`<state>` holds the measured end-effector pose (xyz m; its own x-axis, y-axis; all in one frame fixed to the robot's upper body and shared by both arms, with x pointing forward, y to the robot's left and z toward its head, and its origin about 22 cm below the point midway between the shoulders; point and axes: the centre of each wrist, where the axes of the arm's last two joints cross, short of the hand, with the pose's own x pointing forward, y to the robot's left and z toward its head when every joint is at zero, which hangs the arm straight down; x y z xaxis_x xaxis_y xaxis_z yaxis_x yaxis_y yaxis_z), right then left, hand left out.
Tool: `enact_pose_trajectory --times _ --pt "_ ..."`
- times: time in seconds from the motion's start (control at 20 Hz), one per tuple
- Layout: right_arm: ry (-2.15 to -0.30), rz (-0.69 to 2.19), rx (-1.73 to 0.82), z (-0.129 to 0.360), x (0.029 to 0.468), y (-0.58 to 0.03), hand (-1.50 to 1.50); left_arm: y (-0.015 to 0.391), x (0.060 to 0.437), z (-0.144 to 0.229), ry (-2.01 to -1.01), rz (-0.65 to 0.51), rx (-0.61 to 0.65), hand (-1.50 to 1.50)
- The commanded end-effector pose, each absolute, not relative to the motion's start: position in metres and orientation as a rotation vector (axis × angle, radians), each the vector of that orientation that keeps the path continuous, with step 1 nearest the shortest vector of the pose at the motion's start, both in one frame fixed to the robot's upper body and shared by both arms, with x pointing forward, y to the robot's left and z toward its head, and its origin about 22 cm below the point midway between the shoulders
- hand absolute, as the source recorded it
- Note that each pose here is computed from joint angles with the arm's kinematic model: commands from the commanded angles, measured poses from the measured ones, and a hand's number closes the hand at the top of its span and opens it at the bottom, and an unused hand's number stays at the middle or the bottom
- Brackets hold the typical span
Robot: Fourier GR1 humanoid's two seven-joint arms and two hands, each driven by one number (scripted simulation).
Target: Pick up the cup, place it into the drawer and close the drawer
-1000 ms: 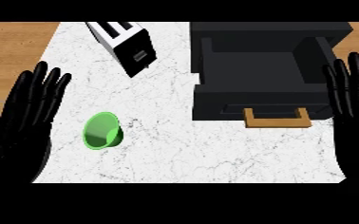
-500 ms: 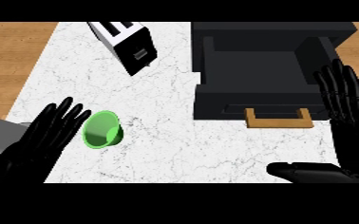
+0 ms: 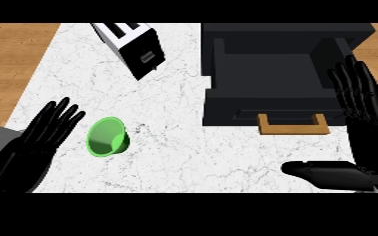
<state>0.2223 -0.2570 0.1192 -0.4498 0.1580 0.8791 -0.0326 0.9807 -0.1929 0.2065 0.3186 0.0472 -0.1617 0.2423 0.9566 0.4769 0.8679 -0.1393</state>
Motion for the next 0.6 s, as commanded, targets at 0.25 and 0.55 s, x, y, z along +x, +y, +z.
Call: enact_pose_trajectory --times 0.25,0.55 --pt "-2.034 0.221 -0.106 0.131 0.226 -0.259 -1.50 0.341 0.220 -0.005 -1.720 -0.208 -0.382 -1.50" --pt "-2.038 0.215 -0.088 0.111 0.229 -0.265 -1.50 0.349 0.225 -0.064 -1.659 -0.240 -0.310 -1.50"
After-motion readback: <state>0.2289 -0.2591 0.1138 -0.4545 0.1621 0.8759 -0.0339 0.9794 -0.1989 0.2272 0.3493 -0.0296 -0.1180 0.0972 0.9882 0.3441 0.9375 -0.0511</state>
